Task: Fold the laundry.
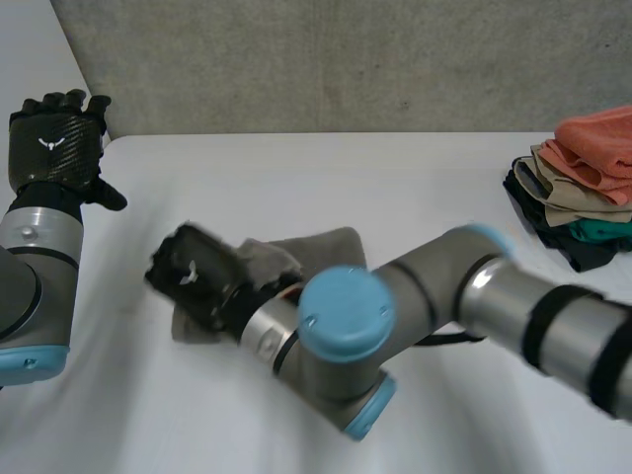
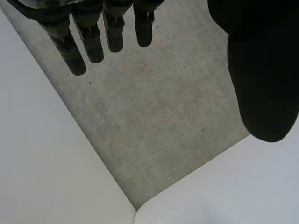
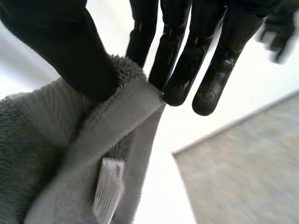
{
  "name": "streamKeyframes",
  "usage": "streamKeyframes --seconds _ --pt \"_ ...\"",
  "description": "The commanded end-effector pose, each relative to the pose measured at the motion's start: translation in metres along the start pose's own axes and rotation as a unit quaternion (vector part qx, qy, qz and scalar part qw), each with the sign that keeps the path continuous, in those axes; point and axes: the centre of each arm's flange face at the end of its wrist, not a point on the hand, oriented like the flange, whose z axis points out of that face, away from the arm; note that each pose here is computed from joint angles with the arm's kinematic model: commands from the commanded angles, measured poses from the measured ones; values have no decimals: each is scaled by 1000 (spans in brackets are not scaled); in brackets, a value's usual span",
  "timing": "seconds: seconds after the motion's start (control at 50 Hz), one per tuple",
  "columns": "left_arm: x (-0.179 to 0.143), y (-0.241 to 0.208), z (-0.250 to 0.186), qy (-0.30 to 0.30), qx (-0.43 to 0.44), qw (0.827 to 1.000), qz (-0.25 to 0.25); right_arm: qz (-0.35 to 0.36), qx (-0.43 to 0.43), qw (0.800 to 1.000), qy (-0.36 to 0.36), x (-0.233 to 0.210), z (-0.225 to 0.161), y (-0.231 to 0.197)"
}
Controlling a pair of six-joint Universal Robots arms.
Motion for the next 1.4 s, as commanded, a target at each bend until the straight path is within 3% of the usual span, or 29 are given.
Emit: streamKeyframes --seconds 0.02,0.14,0.26,0.34,0.44,0.62,0.8,1.12,1.24,1.4 --pt "4 1 -3 8 -3 1000 -2 6 -30 999 20 -7 -3 1" --pt "12 5 -7 22 -11 1000 -2 58 -93 989 98 37 -26 7" --pt "35 0 -20 74 -8 997 -9 147 -144 968 141 81 -71 11" --pt "60 2 -41 141 -26 990 -10 188 -209 950 134 79 -97 33" --pt "97 11 -77 240 -71 968 -8 209 -261 935 118 66 -117 48" --pt "116 35 -89 277 -125 952 21 222 -292 924 110 55 -127 66" --pt "106 58 -72 252 -138 953 92 222 -303 921 99 41 -124 83" --pt "61 90 -11 53 -178 972 140 185 -283 934 120 48 -114 91" --pt "57 67 -18 61 -148 979 126 177 -295 932 115 48 -119 89" --pt "90 28 -55 152 -93 980 87 188 -340 915 115 52 -143 92"
